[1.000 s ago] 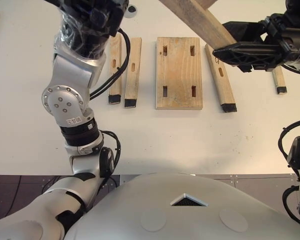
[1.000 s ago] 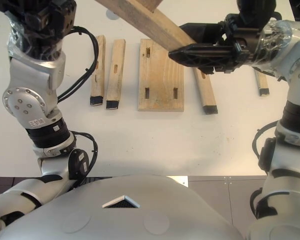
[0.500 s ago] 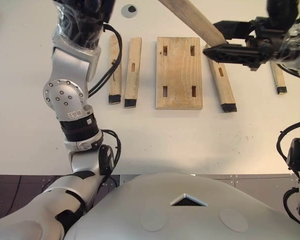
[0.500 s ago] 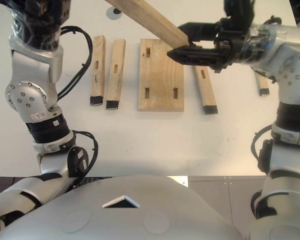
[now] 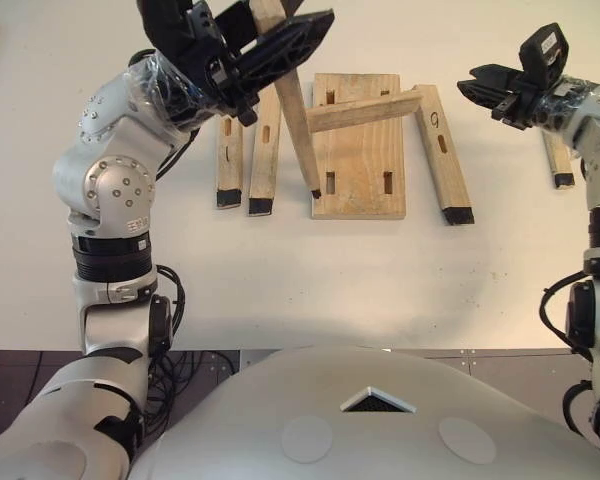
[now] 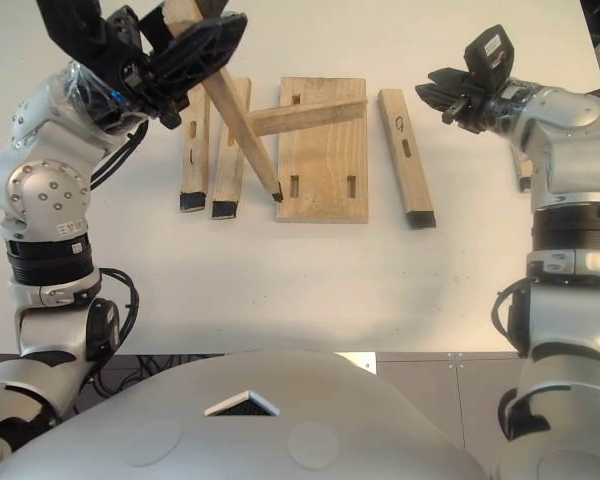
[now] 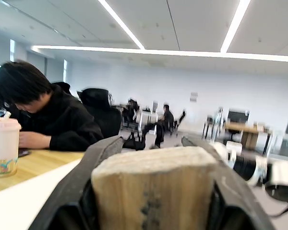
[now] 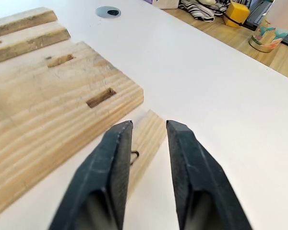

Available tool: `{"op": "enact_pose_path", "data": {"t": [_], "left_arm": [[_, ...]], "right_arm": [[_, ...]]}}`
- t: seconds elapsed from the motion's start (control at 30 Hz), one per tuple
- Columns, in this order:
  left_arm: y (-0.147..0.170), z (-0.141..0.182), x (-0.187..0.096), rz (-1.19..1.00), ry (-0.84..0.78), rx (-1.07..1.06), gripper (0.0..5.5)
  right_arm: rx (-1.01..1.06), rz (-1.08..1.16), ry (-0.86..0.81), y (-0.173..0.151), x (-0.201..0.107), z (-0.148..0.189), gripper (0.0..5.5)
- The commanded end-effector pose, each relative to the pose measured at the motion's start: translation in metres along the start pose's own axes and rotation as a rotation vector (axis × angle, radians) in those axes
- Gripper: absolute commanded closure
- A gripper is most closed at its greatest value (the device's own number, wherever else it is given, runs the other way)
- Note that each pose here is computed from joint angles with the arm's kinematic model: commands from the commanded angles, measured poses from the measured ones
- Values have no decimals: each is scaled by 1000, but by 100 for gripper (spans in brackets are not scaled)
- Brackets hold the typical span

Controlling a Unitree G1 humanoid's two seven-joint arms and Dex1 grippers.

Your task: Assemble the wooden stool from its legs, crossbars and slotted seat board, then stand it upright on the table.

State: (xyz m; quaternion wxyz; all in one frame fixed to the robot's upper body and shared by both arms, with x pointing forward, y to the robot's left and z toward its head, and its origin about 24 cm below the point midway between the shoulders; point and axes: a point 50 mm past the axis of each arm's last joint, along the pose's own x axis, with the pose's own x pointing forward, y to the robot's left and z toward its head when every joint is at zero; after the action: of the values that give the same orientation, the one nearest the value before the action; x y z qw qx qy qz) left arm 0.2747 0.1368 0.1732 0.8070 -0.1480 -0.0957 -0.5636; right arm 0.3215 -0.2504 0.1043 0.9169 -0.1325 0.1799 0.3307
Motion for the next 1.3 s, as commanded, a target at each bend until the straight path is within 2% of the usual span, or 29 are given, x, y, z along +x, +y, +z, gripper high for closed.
{"op": "enact_pose_path", "data": {"t": [0.03,0.13,0.27,0.4,0.53,0.8,1.3], "left_arm": [[2,-3,0,16,-25,13,348],[2,6,3,11,-81,21,348],[1,15,7,-3,-138,14,348],[8,-15,11,18,-162,-116,348],[12,-46,6,58,-77,-135,348],[16,-14,-4,4,-34,-50,348],[15,-1,-8,-19,13,-23,348]], "right_arm": [[-13,-12,-22,-4,2,8,490],[-14,-11,-22,-6,2,9,542],[-18,-10,-16,-7,1,8,550],[-15,-9,-7,-7,3,5,550],[-18,2,5,-5,4,1,550],[-10,20,16,1,5,-5,550],[-7,22,25,3,6,-8,550]]}}
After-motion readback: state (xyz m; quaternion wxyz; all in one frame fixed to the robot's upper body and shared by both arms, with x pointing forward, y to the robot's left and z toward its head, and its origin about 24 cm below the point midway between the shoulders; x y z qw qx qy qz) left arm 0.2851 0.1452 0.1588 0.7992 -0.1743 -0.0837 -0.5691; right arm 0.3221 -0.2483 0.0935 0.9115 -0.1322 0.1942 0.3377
